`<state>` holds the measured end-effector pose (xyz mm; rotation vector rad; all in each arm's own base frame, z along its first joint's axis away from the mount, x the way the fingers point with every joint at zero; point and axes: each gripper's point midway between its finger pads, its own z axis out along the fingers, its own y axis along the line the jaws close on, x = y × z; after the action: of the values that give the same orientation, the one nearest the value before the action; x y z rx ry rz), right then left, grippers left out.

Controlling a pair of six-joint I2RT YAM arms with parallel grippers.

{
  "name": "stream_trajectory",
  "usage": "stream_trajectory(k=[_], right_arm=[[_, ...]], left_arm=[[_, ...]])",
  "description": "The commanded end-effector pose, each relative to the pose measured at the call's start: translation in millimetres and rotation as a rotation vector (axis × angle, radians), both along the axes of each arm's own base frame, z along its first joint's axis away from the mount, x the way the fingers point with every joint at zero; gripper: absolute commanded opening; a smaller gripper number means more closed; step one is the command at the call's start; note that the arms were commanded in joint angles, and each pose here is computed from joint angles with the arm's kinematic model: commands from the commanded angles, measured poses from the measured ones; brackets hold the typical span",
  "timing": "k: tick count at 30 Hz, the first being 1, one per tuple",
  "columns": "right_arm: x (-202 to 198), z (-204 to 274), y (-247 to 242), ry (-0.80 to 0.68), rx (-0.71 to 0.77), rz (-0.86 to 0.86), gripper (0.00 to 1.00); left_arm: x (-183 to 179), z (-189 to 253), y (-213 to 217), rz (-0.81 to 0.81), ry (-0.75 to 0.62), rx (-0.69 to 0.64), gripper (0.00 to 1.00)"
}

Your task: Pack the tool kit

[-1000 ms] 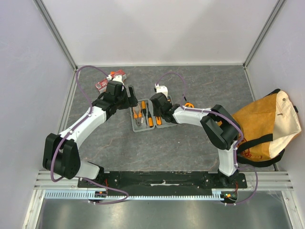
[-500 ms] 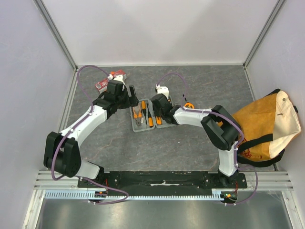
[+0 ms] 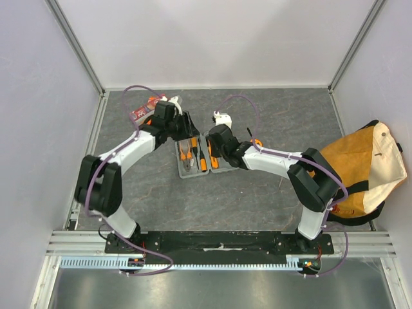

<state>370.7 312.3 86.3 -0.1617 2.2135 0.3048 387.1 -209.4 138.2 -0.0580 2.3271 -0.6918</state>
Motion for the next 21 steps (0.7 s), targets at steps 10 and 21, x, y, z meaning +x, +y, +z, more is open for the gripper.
stream_trajectory(k=[10,21], right_arm=[[-26,-26,-2,0.088,-0.017,0.076,0.19],[-35,-30,-7,0.094,-0.025,0.114,0.25]], left_arm=[[68,-41,-83,-0.049,0.027,0.061,0.29],[66,-94,-70,0.003,0.103,0.231,0.18]])
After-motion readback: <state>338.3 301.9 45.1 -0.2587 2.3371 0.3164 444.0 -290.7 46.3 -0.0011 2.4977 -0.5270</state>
